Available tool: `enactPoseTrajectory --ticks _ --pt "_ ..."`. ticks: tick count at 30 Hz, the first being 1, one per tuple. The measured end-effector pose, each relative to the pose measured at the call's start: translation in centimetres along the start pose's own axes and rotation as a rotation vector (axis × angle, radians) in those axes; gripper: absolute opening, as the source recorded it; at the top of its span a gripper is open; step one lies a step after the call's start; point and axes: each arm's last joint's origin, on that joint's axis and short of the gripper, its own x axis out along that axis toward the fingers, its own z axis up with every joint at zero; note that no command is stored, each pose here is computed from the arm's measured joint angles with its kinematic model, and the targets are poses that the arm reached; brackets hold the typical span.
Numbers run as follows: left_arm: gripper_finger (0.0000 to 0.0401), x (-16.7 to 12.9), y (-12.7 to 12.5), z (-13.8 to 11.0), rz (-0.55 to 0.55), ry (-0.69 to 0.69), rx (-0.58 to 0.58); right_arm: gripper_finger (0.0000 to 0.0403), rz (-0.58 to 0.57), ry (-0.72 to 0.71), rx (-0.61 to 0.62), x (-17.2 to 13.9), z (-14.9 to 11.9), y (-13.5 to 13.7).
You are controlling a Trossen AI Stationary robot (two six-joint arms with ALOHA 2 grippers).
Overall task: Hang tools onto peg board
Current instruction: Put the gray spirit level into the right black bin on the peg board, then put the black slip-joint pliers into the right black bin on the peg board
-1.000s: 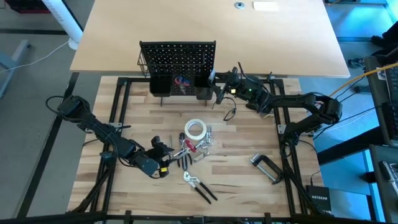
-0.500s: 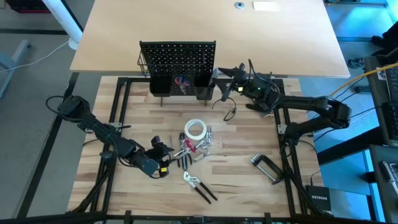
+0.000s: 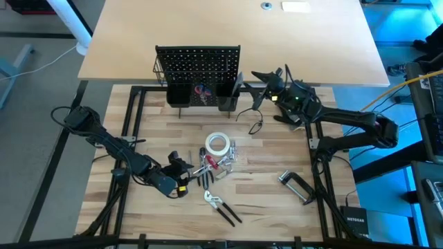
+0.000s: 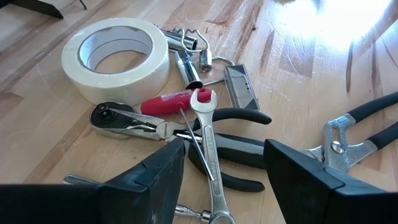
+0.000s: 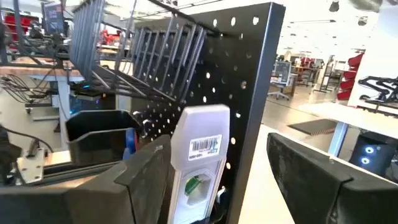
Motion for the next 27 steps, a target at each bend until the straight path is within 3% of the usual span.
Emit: enactPoseTrajectory --ticks 6,16,21,27 --pt "0.0210 0.0 0.0 0.0 0.000 0.000 0.001 0.0266 0.143 0.077 0.003 -2.9 1.5 2.1" --pt "0.0210 0.1 0.1 0.2 0.002 -0.006 -0.009 0.0266 0.620 0.460 0.117 -7.9 -0.4 10.6" --pt "0.0210 0.2 0.2 0.2 0.007 -0.007 -0.017 0.0266 0.675 0.577 0.050 -9.5 -2.3 15.3" --pt "0.0210 0.2 0.2 0.2 0.007 -0.006 -0.022 0.0266 0.586 0.684 -0.048 -10.7 -5.9 19.8"
